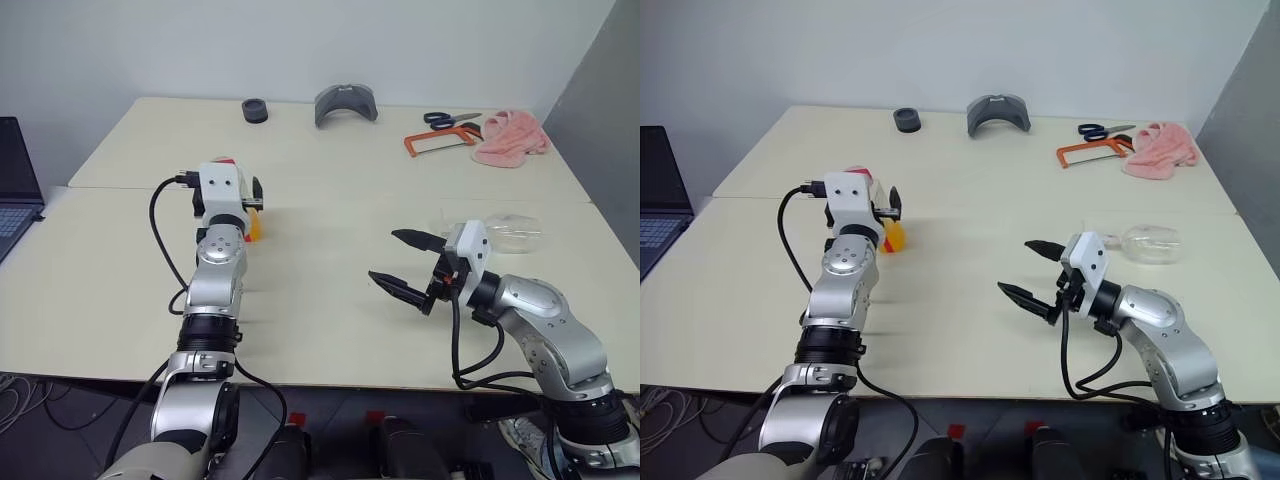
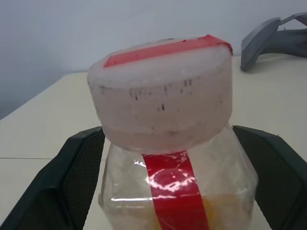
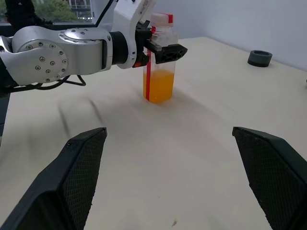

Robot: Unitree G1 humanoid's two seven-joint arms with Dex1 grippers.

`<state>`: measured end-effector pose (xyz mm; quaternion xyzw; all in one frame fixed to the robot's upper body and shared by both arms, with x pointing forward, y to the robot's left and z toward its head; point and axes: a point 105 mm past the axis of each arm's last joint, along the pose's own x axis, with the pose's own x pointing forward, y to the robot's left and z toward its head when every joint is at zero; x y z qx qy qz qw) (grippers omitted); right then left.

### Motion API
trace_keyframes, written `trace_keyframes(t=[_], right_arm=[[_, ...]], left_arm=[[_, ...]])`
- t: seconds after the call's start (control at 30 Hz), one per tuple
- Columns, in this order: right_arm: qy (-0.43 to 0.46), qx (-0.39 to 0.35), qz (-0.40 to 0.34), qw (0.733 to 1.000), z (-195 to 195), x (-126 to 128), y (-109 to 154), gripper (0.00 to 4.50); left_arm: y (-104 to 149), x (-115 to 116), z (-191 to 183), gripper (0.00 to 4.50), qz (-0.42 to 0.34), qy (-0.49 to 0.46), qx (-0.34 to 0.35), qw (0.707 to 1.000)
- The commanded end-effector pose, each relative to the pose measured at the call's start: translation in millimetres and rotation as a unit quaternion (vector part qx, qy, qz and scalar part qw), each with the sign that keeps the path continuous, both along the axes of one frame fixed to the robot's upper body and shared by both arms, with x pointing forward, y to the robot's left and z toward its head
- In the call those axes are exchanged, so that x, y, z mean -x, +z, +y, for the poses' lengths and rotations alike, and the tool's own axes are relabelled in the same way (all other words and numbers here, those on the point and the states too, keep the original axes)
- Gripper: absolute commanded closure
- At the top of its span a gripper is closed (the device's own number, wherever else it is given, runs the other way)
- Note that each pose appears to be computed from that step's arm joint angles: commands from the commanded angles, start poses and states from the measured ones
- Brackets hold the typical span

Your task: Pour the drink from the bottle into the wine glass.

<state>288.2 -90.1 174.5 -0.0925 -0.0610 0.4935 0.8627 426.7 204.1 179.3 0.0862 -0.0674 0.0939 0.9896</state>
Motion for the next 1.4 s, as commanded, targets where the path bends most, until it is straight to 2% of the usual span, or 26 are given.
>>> trace_keyframes(t=[0.03,0.07,0.17,0.33,0.4,0.73,0.87,0.97,1.07,1.17,1.27,1.4], right_arm=[[0.005,0.001,-0.013,1.0,-0.7,0.9,7.8,0.0],[0.005,0.001,-0.013,1.0,-0.7,0.9,7.6,0.0],[0.004,0.003,-0.012,1.0,-1.1,0.1,7.1,0.0],[0.005,0.002,-0.012,1.0,-0.9,0.4,7.2,0.0],[0.006,0.002,-0.012,1.0,-0.6,0.4,7.4,0.0],[0.006,0.005,-0.021,1.0,-0.1,2.1,9.1,0.0],[0.003,0.009,-0.026,1.0,-3.2,4.2,10.5,0.0],[-0.005,0.007,-0.025,1.0,-7.1,6.2,12.6,0.0],[-0.018,-0.004,-0.026,0.999,-13.0,9.6,22.2,0.0],[-0.025,-0.016,-0.021,0.999,-14.9,14.6,34.5,0.0],[-0.029,-0.024,-0.017,0.999,-12.5,19.7,45.2,0.0],[-0.035,-0.039,-0.009,0.999,-5.8,23.1,57.7,0.0]], left_arm=[[19.0,-0.7,-5.8,0.01,-0.028,-0.009,-0.01,1.0],[19.1,-0.6,-5.9,0.01,-0.028,-0.01,-0.01,0.999],[20.4,-0.7,-6.2,0.64,-0.031,-0.01,-0.012,0.999],[21.5,0.1,-7.8,2.23,-0.035,-0.014,-0.012,0.999],[21.7,0.5,-9.1,2.7,-0.036,-0.017,-0.011,0.999],[32.2,7.1,-24.7,2.76,-0.076,-0.084,-0.001,0.994],[36.2,13.5,-57.7,2.77,-0.089,-0.218,0.026,0.972],[31.9,22.2,-81.4,2.77,-0.075,-0.323,0.041,0.943],[24.0,45.6,-114.3,2.78,-0.046,-0.474,0.048,0.878],[15.5,77.3,-142.3,2.78,-0.011,-0.607,0.02,0.794],[8.1,88.4,-152.8,2.78,0.011,-0.66,-0.013,0.751],[5.2,96.4,-160.4,2.78,0.024,-0.703,-0.03,0.71]])
